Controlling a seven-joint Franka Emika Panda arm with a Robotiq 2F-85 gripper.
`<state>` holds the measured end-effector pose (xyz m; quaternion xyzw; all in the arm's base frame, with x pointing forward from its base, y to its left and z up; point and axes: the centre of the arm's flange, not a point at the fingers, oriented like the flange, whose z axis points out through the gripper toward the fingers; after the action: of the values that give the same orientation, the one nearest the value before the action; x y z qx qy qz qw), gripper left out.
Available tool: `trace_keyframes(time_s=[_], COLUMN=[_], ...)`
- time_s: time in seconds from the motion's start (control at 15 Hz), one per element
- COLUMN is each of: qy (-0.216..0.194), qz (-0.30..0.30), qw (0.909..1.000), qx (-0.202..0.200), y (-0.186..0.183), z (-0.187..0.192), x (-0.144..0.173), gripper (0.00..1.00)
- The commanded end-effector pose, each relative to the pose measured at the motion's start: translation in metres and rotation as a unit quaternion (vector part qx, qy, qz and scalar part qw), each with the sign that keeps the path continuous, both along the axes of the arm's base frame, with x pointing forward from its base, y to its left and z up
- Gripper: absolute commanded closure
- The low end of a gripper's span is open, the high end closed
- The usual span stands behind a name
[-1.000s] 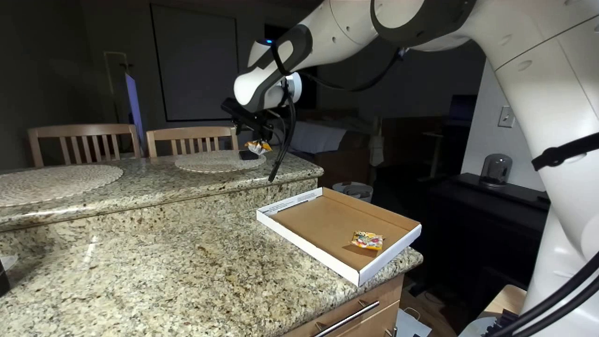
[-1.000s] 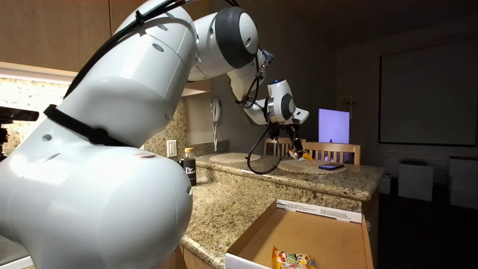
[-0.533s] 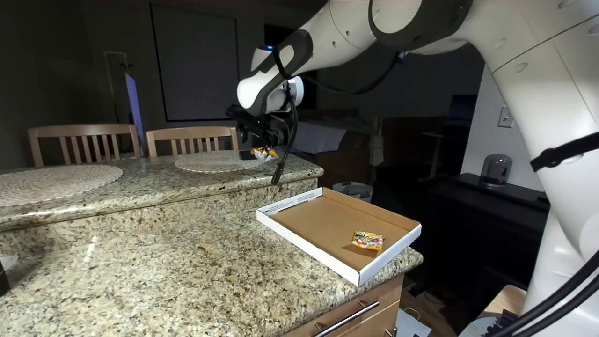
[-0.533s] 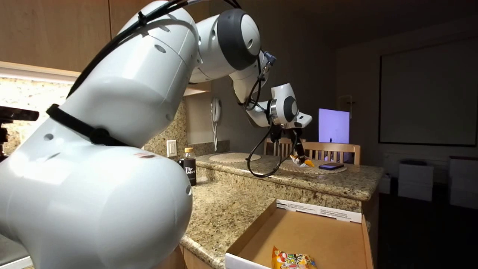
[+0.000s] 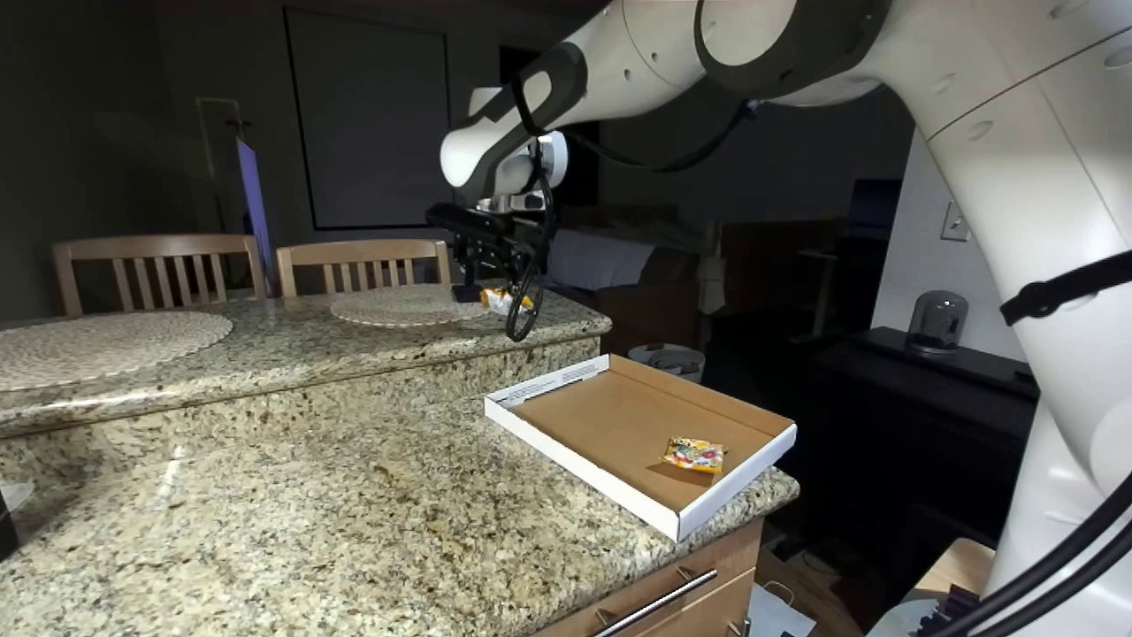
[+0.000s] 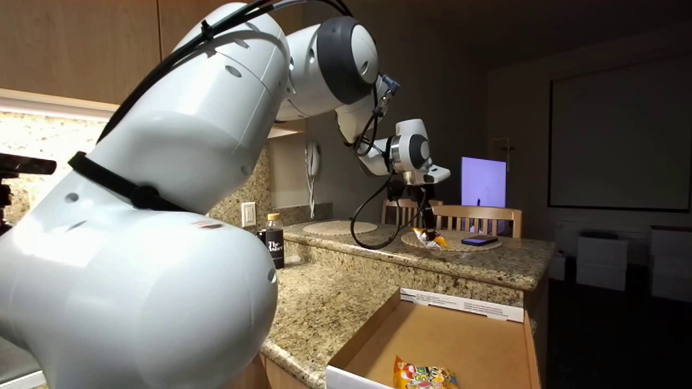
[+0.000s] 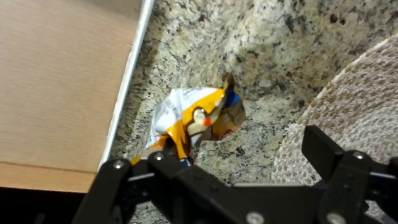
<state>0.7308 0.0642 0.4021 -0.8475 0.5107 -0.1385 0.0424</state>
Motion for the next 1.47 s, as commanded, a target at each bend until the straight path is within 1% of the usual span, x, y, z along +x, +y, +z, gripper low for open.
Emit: trace_keyframes(time_s=[0.0, 0.2, 0.6, 0.8, 1.0, 1.07, 1.2, 1.27, 1.4], qy=[0.068, 0.119, 0.146, 0.191, 0.222, 0.229, 0.219, 0.211, 0.208], qz=[-0.017, -0.034, -0.045, -0.035, -0.025, -0.024, -0.020, -0.019, -0.019], qw=[0.9973, 0.9919, 0.9876, 0.9795, 0.9703, 0.9682, 0.9719, 0.9737, 0.9748], qx=[0.023, 0.028, 0.036, 0.055, 0.094, 0.097, 0.086, 0.085, 0.077], y=[-0.003, -0.006, -0.010, -0.010, -0.016, -0.020, -0.040, -0.051, -0.064], z=[0.007, 0.005, 0.004, -0.015, -0.013, -0.012, -0.008, -0.010, -0.018], x=[0.010, 0.014, 0.017, -0.019, -0.069, -0.081, -0.099, -0.104, -0.108], gripper=[0.00, 0.00, 0.00, 0.00, 0.00, 0.00, 0.00, 0.00, 0.00])
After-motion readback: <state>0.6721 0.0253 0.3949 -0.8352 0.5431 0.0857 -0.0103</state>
